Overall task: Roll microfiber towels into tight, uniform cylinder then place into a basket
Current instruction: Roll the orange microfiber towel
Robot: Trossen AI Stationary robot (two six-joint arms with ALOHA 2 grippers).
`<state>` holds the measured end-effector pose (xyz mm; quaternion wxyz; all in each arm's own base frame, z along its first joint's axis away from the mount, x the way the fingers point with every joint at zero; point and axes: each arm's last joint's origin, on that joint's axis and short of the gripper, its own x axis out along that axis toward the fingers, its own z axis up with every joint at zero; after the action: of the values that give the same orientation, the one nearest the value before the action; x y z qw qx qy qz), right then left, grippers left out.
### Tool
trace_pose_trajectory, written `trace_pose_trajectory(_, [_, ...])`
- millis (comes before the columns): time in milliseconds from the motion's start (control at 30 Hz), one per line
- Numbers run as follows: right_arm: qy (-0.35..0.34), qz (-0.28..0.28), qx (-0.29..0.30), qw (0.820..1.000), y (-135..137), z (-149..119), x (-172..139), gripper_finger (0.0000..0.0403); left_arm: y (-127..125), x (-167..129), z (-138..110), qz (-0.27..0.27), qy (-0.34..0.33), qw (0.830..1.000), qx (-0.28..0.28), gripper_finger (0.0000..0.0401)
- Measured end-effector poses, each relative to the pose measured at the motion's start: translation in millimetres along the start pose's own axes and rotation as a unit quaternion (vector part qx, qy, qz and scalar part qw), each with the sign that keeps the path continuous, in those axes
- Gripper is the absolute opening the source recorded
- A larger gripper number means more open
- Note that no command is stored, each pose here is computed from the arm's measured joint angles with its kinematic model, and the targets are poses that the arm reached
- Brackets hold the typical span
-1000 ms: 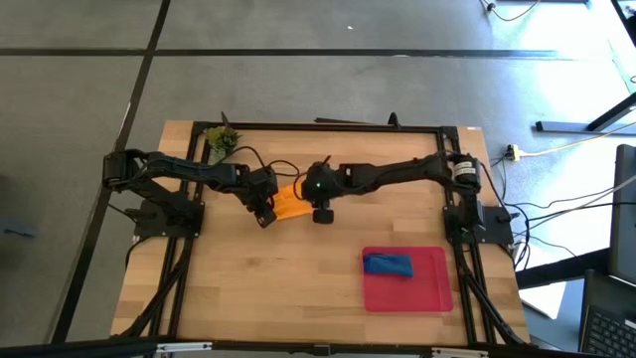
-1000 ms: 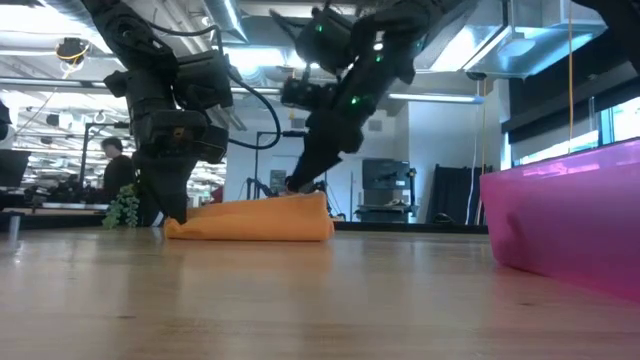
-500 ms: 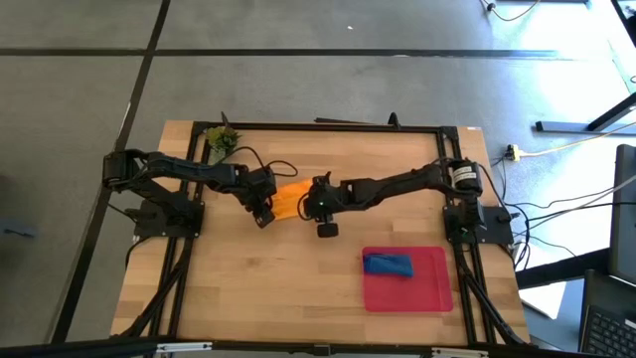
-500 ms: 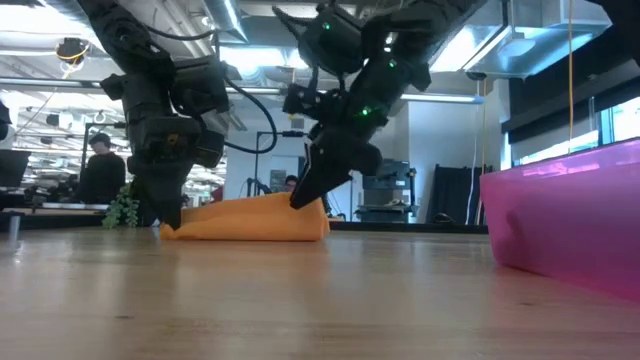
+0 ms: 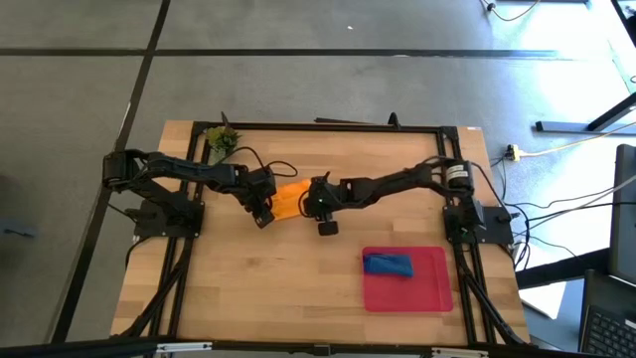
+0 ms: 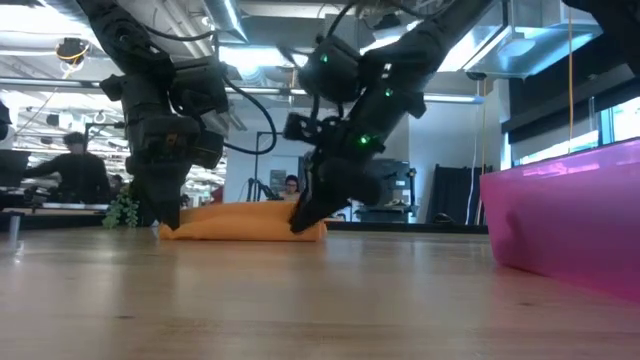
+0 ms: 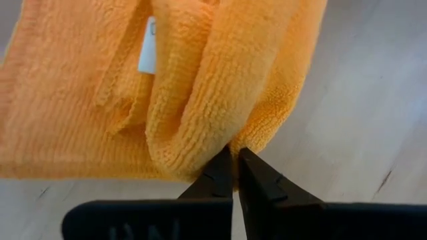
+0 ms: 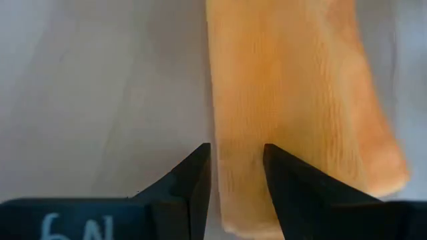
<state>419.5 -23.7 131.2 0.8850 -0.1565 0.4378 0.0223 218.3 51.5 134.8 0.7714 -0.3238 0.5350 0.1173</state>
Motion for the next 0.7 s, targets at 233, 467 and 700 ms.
trace_pose_trajectory(233, [0.008,0.001,0.004,1.0,-2.0,-8.8,14.7,0.0139,-0.6,0.1,0.6,-0.007,-0.002,1.0,-0.001,0.0])
trace_pose_trajectory(467, [0.01,0.005,0.005,1.0,-1.8,-10.2,17.2,0.0131,-0.7,0.1,0.6,-0.009,-0.002,1.0,0.0,0.0])
trace_pose_trajectory(700, [0.011,0.014,0.024,1.0,-1.5,-11.1,18.1,0.0075,-0.8,0.1,0.6,-0.01,-0.001,1.0,0.001,0.0])
